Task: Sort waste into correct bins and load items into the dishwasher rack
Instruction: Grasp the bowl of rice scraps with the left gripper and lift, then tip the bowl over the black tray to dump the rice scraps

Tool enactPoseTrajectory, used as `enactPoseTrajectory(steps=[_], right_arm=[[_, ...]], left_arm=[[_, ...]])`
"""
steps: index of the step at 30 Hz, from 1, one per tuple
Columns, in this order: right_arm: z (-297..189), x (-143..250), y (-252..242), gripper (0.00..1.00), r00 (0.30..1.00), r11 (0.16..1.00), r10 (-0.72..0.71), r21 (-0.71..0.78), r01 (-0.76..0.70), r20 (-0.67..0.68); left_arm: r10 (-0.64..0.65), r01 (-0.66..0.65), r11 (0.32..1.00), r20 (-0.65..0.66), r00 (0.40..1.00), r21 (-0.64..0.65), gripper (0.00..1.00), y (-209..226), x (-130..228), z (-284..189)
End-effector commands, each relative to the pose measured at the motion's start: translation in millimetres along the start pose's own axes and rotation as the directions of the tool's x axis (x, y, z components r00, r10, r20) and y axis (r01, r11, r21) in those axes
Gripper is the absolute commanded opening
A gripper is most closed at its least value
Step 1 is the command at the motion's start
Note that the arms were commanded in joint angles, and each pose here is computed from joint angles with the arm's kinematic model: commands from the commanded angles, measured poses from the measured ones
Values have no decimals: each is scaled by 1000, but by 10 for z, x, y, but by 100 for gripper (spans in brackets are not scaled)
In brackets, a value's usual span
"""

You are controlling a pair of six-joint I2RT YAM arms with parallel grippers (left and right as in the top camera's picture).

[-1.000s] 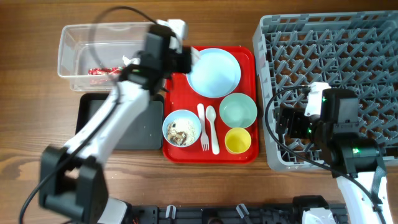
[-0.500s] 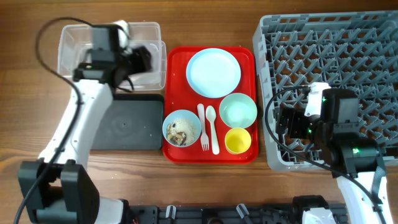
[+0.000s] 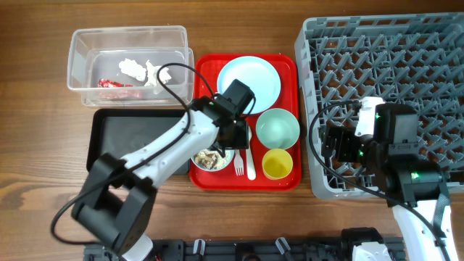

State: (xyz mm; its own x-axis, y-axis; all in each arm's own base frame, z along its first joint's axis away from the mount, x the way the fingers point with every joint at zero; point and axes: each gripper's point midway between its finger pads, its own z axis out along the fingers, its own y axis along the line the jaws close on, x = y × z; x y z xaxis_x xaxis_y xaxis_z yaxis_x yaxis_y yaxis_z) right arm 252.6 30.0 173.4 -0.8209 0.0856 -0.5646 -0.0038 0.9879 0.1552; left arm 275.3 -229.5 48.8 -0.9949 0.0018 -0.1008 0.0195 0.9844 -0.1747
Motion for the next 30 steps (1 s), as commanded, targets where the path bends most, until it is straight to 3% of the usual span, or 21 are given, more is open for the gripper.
enactPoseTrajectory(steps=[1, 8, 13, 16, 21, 25, 30], right_arm=[[-46, -65, 44, 100, 1000, 1000, 2, -17, -1, 17], [-46, -62, 44, 100, 1000, 1000, 2, -17, -1, 15], [-46, -57, 42, 100, 1000, 1000, 2, -16, -2, 13], [-46, -57, 42, 100, 1000, 1000, 1, -16, -1, 13], [-46, -57, 42, 100, 1000, 1000, 1, -16, -1, 13], [-46, -57, 42, 100, 1000, 1000, 1, -16, -1, 13], [-46, -57, 42, 100, 1000, 1000, 1, -16, -1, 13]], left_arm=[[-25, 22, 998, -48, 999, -57, 43, 62, 82, 299], [-15, 9, 997, -76, 997, -77, 4, 63, 142, 443], [-5, 0, 997, -71, 997, -73, 4, 8, 99, 213], [-10, 10, 1000, 28, 1000, 3, 4, -116, -114, -222], [-89, 84, 995, 88, 992, 53, 4, 315, -318, -746], [-101, 90, 966, 35, 994, 242, 4, 559, -457, -894], [-158, 125, 857, 25, 987, 500, 4, 1013, -545, -852]])
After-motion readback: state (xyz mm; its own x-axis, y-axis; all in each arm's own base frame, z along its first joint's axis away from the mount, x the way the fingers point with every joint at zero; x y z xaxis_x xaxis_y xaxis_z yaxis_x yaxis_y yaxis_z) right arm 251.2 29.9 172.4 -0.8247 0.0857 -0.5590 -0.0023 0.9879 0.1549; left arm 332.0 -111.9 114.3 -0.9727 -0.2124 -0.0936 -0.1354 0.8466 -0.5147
